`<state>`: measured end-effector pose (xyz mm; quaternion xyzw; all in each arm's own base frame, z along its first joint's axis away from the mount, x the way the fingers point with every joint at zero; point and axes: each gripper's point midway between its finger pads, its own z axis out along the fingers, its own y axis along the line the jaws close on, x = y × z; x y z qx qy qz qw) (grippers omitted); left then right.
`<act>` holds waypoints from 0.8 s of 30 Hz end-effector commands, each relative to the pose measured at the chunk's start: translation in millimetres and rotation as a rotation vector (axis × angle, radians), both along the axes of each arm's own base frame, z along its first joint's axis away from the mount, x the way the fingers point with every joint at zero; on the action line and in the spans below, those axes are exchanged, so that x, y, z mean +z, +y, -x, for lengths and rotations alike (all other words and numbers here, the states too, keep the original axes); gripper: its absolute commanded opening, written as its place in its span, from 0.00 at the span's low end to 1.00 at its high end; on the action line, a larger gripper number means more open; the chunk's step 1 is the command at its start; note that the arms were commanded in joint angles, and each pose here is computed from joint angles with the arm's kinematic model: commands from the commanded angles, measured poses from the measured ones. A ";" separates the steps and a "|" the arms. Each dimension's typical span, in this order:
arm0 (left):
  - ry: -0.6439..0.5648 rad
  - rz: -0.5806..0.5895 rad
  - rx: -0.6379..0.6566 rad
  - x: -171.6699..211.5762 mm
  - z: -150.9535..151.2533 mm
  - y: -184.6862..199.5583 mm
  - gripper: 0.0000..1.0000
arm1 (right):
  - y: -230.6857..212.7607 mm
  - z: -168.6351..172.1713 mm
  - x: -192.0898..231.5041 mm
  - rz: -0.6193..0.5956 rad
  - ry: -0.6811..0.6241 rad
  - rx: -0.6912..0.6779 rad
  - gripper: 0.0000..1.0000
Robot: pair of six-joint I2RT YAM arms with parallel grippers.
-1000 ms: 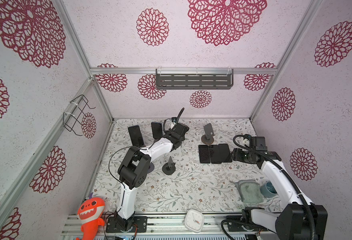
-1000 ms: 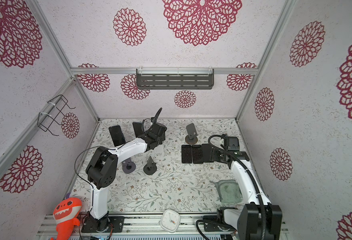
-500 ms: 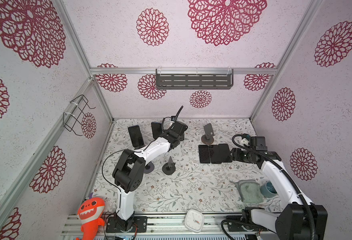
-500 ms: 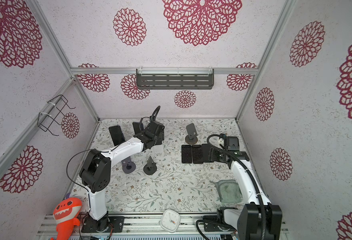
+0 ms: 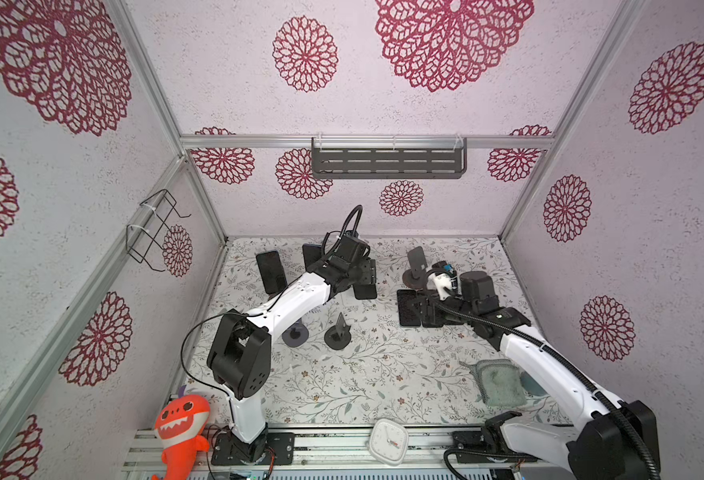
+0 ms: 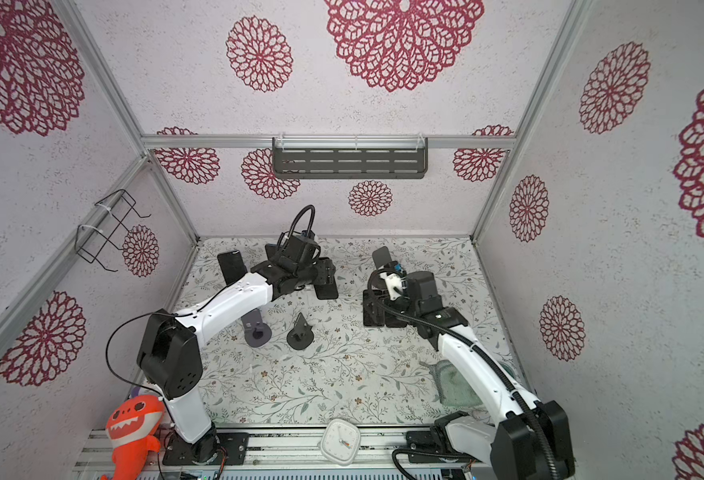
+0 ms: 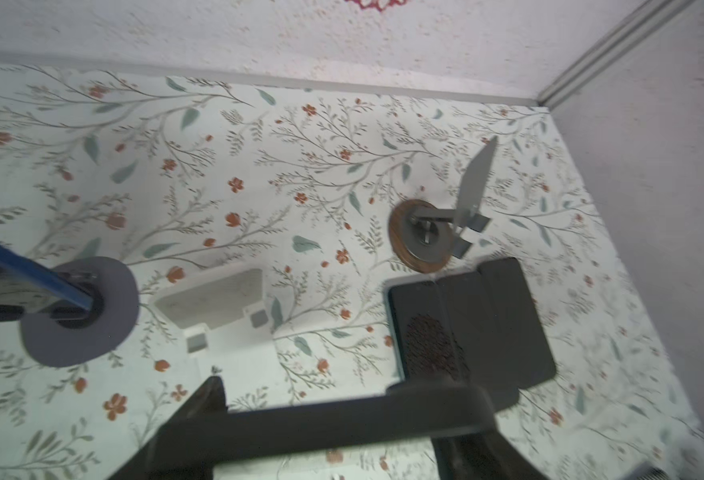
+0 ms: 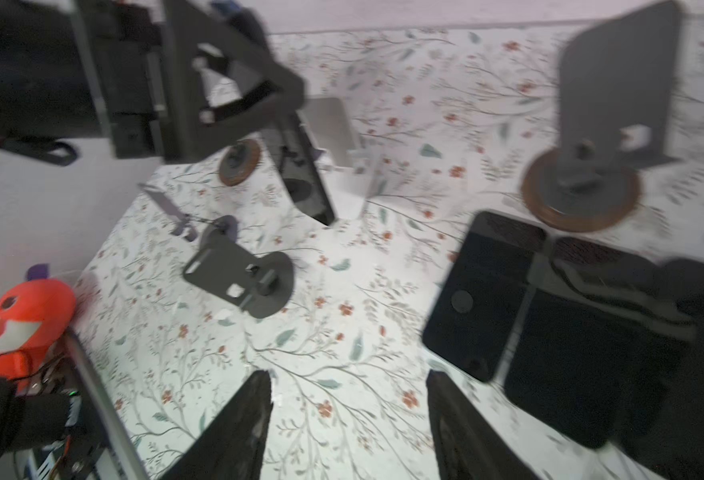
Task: Remove the phone from the phone stand
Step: 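Lift the black phone off its stand with the left gripper while the right gripper approaches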
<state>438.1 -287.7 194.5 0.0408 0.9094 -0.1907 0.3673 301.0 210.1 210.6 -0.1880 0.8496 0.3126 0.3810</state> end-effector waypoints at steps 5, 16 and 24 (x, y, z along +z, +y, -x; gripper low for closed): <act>0.077 0.226 -0.157 26.5 30.0 -17.8 0.64 | 34.7 -19.7 15.5 -0.048 -0.099 -0.005 0.62; 0.081 0.337 -0.210 28.7 38.8 -30.1 0.64 | 60.8 -34.3 3.3 -0.141 -0.039 0.026 0.58; 0.060 0.346 -0.220 32.3 47.5 -25.0 0.64 | 69.8 -30.7 -2.0 -0.214 0.001 0.052 0.48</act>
